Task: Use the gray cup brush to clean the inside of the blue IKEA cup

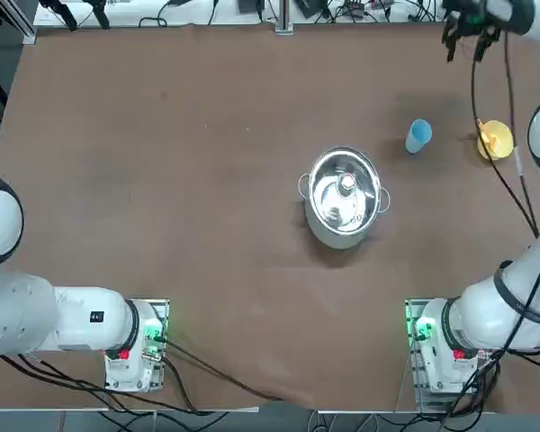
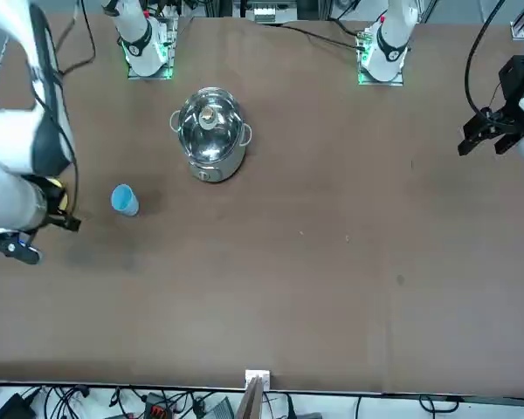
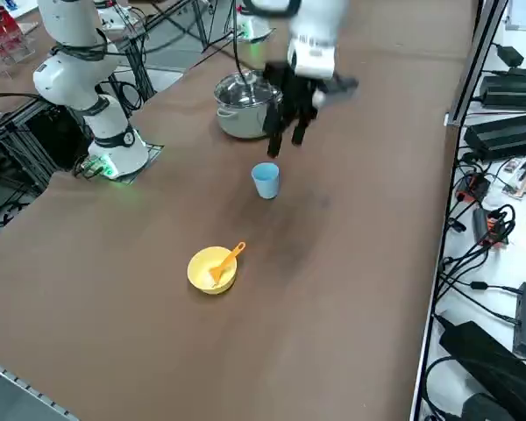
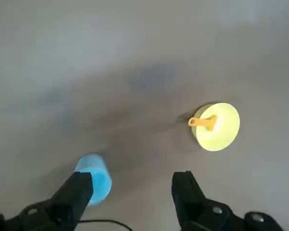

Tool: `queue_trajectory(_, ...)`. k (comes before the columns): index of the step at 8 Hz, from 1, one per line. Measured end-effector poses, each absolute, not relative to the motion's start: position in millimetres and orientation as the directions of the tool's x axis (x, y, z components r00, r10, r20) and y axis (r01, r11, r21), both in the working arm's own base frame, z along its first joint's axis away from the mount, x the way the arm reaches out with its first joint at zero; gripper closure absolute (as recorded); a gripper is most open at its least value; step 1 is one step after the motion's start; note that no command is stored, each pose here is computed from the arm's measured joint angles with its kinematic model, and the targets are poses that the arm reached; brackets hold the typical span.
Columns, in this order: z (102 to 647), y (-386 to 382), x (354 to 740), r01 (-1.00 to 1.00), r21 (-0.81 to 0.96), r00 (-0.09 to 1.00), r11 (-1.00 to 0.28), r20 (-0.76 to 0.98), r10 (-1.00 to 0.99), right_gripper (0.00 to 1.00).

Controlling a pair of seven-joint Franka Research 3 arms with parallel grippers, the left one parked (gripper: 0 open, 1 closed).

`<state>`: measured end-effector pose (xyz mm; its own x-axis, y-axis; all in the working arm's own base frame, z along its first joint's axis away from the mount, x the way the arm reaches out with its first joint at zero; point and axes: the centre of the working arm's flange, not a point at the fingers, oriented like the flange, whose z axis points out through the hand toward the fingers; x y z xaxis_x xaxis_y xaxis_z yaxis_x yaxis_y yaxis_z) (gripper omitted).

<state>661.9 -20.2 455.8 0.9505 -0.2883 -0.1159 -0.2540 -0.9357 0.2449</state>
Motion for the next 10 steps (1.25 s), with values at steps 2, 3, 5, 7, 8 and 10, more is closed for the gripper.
queue_trajectory(2, 519, -39, 651, -0.162, 0.081, 0.978, -0.983, -0.121, -0.171, 0.0)
queue_trajectory(3, 545, -55, 643, -0.136, -0.002, 0.986, -0.991, -0.095, -0.135, 0.0)
queue_trajectory(5, 589, -59, 627, -0.117, -0.051, 0.993, -0.992, -0.027, -0.116, 0.0)
queue_trajectory(7, 612, -37, 607, -0.084, -0.046, 0.996, -0.995, -0.01, -0.084, 0.0)
queue_trajectory(8, 616, -28, 595, -0.077, -0.037, 0.997, -0.996, -0.013, -0.076, 0.0)
queue_trajectory(10, 619, -23, 567, -0.072, -0.032, 0.997, -0.997, -0.015, -0.072, 0.0)
